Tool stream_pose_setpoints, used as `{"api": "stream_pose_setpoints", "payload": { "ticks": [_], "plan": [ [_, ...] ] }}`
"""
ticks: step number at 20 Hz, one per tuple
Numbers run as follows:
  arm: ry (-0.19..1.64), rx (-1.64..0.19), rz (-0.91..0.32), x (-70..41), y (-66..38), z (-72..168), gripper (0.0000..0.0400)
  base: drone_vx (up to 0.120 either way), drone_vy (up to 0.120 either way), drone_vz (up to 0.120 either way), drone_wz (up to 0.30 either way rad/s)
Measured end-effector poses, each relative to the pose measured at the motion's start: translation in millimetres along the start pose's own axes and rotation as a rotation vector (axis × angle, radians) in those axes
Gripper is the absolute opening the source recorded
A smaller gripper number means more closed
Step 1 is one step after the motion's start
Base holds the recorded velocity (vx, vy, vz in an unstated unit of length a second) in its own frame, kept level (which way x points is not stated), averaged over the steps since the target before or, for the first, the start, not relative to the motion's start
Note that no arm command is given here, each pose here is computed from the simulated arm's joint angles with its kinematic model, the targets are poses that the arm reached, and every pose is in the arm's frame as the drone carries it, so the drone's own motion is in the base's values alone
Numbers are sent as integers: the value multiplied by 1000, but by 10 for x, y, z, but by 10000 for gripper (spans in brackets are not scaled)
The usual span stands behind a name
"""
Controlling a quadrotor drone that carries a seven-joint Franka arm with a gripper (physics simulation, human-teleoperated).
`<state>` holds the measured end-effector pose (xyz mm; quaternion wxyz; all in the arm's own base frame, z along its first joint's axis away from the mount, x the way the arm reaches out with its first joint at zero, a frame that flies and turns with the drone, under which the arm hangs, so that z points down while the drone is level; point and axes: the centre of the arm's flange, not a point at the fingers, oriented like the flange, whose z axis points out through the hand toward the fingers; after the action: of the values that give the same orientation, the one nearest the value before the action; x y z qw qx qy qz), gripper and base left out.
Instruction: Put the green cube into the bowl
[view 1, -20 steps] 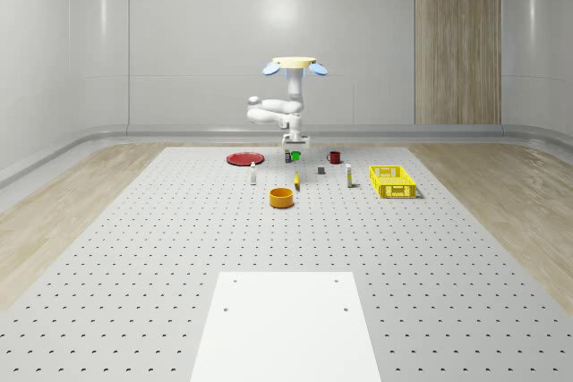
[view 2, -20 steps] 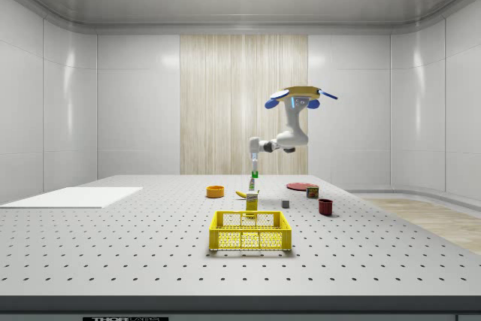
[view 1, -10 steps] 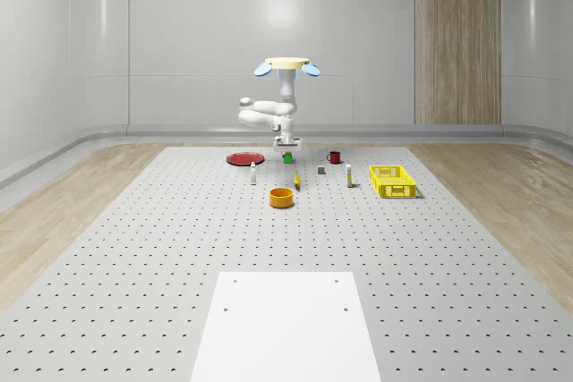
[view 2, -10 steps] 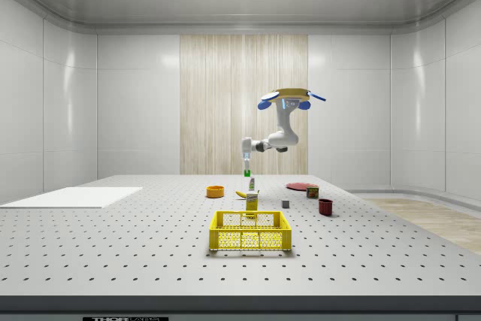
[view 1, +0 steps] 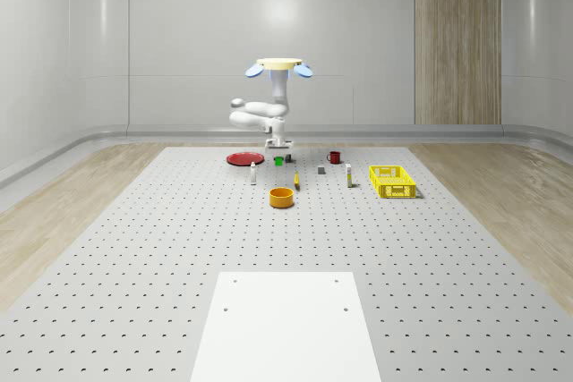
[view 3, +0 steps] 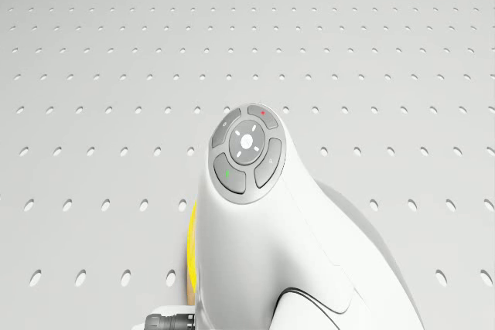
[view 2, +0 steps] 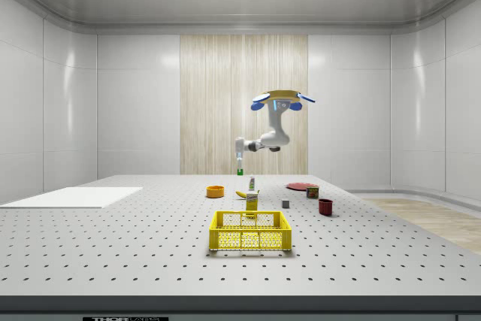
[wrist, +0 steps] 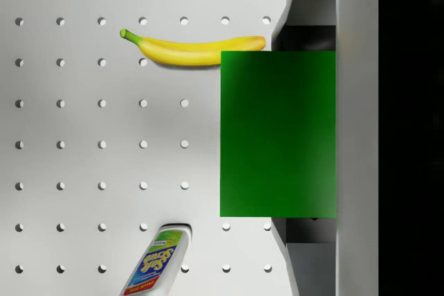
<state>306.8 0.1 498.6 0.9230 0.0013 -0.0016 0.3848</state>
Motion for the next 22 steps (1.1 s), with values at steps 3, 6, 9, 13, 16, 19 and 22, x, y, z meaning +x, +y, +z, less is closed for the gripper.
{"api": "stream_pose_setpoints", "payload": {
  "ticks": [3, 6, 9, 13, 16, 19, 22],
  "plan": [
    [0, 0, 0, 0, 0, 0, 252, 120, 0, 0, 0],
    [0, 0, 0, 0, 0, 0, 252, 120, 0, 0, 0],
    [0, 0, 0, 0, 0, 0, 252, 120, 0, -40, 0],
    [0, 0, 0, 0, 0, 0, 252, 120, 50, -30, 0],
    [0, 0, 0, 0, 0, 0, 252, 120, 13, -13, 0],
    [0, 0, 0, 0, 0, 0, 252, 120, 0, -120, 0],
    [0, 0, 0, 0, 0, 0, 252, 120, 0, -93, 0]
  ]
}}
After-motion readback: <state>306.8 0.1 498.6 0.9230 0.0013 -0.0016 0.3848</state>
